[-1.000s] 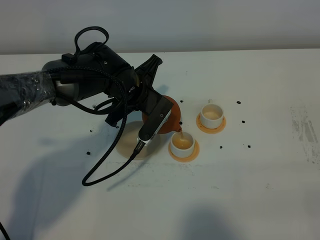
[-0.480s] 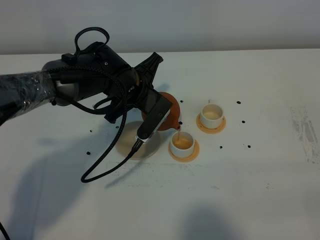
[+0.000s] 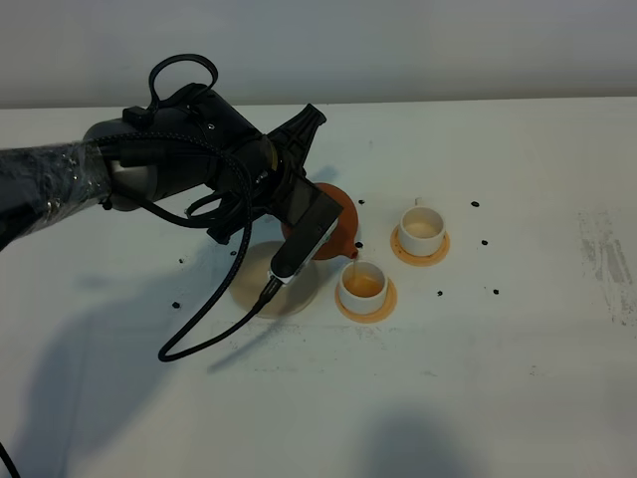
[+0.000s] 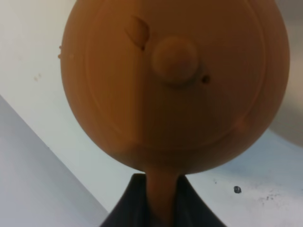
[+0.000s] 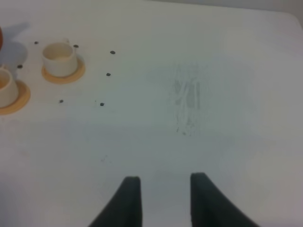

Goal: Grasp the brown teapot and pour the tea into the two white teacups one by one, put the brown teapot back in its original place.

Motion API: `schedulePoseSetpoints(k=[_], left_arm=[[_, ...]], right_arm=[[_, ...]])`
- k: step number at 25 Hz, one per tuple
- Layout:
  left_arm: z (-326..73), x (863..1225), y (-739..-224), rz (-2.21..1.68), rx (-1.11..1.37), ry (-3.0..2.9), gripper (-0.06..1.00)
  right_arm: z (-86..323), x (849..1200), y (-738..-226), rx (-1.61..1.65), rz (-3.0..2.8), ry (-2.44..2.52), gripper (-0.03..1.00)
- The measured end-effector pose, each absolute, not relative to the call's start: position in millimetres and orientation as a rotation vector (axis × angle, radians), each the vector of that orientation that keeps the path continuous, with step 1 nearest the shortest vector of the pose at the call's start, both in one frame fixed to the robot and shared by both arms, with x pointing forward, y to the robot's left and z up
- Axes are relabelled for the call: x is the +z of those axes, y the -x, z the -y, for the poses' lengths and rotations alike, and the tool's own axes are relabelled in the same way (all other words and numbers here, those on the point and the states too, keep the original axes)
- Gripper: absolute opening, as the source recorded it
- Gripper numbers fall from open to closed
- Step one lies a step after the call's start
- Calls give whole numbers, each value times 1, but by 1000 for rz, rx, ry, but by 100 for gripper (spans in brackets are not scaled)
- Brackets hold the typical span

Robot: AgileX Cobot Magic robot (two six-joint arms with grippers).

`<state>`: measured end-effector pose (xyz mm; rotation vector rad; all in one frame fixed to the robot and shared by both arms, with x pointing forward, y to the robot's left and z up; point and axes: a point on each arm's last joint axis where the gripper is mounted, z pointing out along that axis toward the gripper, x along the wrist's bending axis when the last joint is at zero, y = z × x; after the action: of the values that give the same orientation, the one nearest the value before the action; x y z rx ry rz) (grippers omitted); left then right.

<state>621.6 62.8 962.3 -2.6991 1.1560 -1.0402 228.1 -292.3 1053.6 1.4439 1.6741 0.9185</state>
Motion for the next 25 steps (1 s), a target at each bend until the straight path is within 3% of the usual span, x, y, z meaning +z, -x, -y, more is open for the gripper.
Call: schedulePoseSetpoints(k=[25], left_arm=[[-60,965,-624,-1253,-1097,2623,9]], right_arm=[[292,1054,-228,919,-1674,-1444,26]])
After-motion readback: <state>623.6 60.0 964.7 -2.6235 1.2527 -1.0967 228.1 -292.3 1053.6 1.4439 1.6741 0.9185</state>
